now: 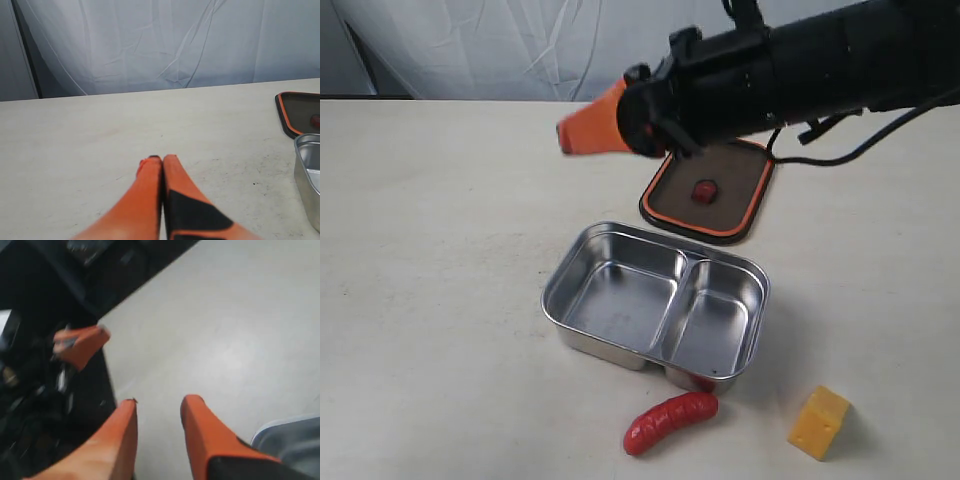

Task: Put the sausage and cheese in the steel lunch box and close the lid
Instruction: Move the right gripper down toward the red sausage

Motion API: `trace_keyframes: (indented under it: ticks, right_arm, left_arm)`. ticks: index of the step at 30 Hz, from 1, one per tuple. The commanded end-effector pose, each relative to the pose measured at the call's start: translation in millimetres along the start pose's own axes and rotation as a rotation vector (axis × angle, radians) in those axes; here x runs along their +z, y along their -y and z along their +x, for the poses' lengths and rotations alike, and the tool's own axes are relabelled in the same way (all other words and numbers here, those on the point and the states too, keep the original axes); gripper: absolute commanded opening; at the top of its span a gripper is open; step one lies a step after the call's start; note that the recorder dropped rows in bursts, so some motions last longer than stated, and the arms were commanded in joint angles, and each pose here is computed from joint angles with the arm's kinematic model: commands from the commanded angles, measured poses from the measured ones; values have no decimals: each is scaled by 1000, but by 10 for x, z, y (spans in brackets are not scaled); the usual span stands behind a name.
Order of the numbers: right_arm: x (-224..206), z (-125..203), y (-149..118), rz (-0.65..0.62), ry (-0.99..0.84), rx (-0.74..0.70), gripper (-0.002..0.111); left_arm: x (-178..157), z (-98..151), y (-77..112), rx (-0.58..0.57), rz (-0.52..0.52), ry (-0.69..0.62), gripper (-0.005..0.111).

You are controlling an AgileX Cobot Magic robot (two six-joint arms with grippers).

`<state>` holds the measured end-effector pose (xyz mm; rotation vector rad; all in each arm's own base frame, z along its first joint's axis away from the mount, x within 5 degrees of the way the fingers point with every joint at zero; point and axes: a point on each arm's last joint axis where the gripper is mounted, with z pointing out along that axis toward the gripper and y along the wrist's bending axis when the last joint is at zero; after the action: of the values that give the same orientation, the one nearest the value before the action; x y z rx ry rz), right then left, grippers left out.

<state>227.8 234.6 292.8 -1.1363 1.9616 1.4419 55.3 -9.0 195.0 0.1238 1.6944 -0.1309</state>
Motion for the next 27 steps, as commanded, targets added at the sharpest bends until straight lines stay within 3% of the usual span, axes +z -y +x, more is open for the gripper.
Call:
trace_keyframes:
  ticks: [1,4,6,9,12,20,27]
  right_arm:
    - [-60,301,-54,-27,-333,135,33]
    - [-142,465,105,202,-509,264,33]
    - [-220,524,257,423,-554,341,33]
    - [-337,508,476,719,-500,369,33]
    - [-412,442,607,894,-399,364,33]
    - [-402,569,543,877,-365,478,33]
    - [-654,1051,98,861,-238,511,33]
  left_arm:
    - [-1,3,0,-7,0,10,0]
    - [-1,3,0,-7,0,10,0]
    - [-1,3,0,-7,0,10,0]
    - [-1,3,0,-7,0,10,0]
    - [-1,3,0,-7,0,10,0]
    - [-1,3,0,-7,0,10,0]
    - [-1,3,0,-7,0,10,0]
